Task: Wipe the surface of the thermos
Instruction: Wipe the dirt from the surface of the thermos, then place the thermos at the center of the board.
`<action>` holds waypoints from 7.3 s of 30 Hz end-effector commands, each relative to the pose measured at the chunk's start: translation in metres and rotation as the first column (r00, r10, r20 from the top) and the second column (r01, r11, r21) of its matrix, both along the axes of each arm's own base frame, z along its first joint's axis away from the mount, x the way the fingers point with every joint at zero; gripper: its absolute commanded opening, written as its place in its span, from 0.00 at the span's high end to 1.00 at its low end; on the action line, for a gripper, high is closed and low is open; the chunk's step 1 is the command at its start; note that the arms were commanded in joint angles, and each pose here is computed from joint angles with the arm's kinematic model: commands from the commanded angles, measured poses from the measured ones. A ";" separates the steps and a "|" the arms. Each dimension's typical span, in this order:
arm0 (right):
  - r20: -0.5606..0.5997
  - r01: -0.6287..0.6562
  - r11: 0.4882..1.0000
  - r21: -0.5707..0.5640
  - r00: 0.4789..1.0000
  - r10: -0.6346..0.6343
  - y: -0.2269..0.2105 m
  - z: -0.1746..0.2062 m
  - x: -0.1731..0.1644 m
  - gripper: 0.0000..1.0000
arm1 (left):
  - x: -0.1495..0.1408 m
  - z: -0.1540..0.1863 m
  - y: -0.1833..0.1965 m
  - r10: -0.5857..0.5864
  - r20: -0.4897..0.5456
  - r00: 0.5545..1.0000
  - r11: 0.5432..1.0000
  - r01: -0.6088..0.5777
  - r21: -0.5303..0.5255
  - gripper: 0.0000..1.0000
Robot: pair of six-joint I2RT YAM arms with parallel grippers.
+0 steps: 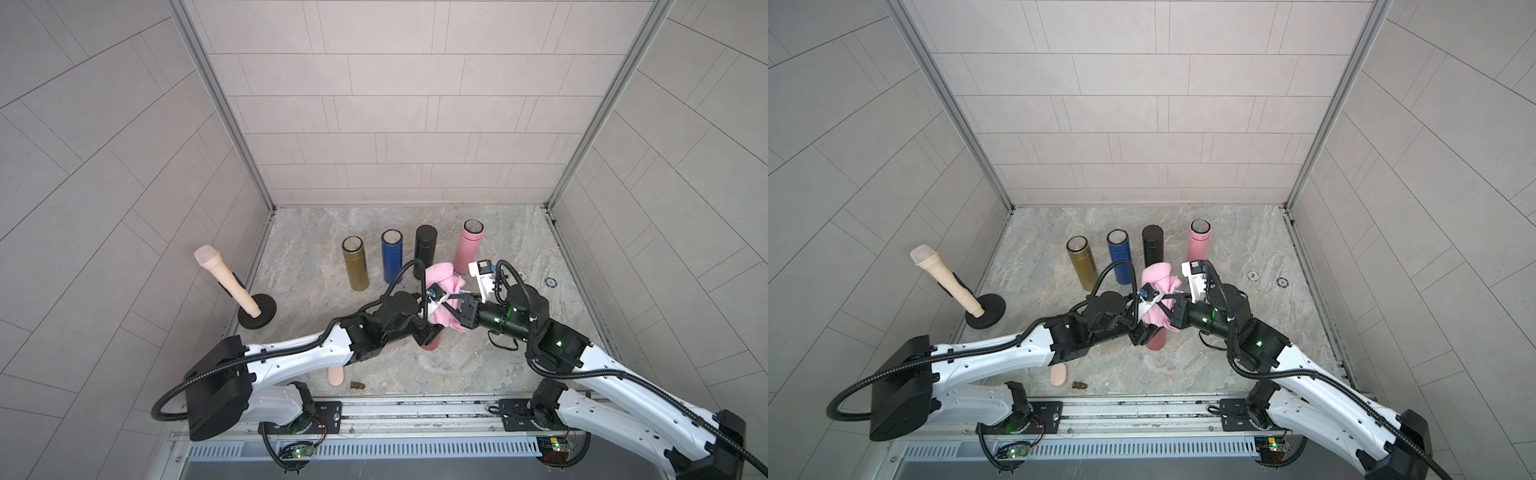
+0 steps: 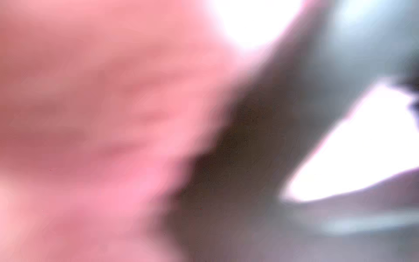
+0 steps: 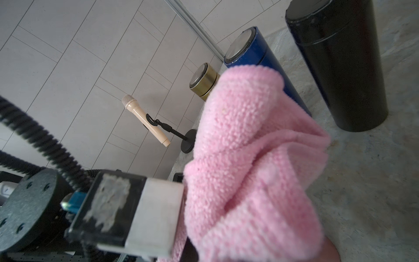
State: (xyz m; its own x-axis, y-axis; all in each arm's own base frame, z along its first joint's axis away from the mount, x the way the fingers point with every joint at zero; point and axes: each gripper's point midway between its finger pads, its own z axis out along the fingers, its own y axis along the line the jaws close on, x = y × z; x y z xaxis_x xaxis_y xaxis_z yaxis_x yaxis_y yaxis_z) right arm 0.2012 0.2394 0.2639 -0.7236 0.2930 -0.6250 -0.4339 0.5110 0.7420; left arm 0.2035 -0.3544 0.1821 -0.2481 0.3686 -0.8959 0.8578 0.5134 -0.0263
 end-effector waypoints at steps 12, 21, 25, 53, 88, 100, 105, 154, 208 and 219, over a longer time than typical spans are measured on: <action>-0.039 0.029 0.996 -0.087 0.999 -0.032 -0.001 0.001 0.009 1.00 | -0.001 0.008 -0.014 -0.033 -0.014 0.999 0.999 0.033 -0.023 1.00; -0.031 0.062 0.971 -0.232 0.997 -0.072 0.018 -0.009 0.048 1.00 | -0.002 0.011 -0.019 -0.037 -0.027 0.999 0.998 0.036 -0.049 1.00; -0.091 -0.058 0.972 -0.228 0.995 0.038 0.029 -0.025 0.027 1.00 | 0.002 0.013 -0.016 -0.015 -0.022 1.000 0.999 0.014 -0.049 1.00; 0.035 0.084 0.925 -0.370 0.996 -0.077 -0.015 -0.018 0.033 1.00 | 0.003 0.018 -0.025 -0.041 -0.037 0.998 0.998 0.040 -0.041 1.00; -0.017 0.193 0.857 -0.478 0.973 -0.229 -0.097 -0.099 -0.022 1.00 | 0.048 0.108 0.049 0.440 -0.212 0.872 0.860 -0.478 -0.181 1.00; 0.039 0.116 0.949 -0.294 0.993 -0.110 -0.056 -0.113 -0.014 1.00 | 0.053 0.171 0.054 0.251 -0.500 0.829 0.666 -0.523 -0.532 1.00; 0.084 0.082 0.975 -0.207 0.994 -0.066 -0.039 -0.088 -0.010 1.00 | 0.054 0.165 0.042 0.195 -0.528 0.827 0.652 -0.511 -0.560 1.00; -0.060 0.224 0.928 -0.298 0.966 -0.253 -0.086 -0.145 -0.014 1.00 | 0.075 0.157 0.038 0.234 -0.493 0.838 0.670 -0.507 -0.543 1.00; -0.020 0.497 0.741 -0.453 0.825 -0.565 -0.169 -0.153 -0.025 1.00 | 0.138 0.077 -0.101 0.427 0.050 0.903 0.898 -0.416 -0.146 0.00; -0.062 0.480 0.756 -0.446 0.826 -0.561 -0.165 -0.166 -0.027 1.00 | 0.126 0.151 -0.026 0.591 0.090 0.802 0.806 -0.580 -0.119 0.00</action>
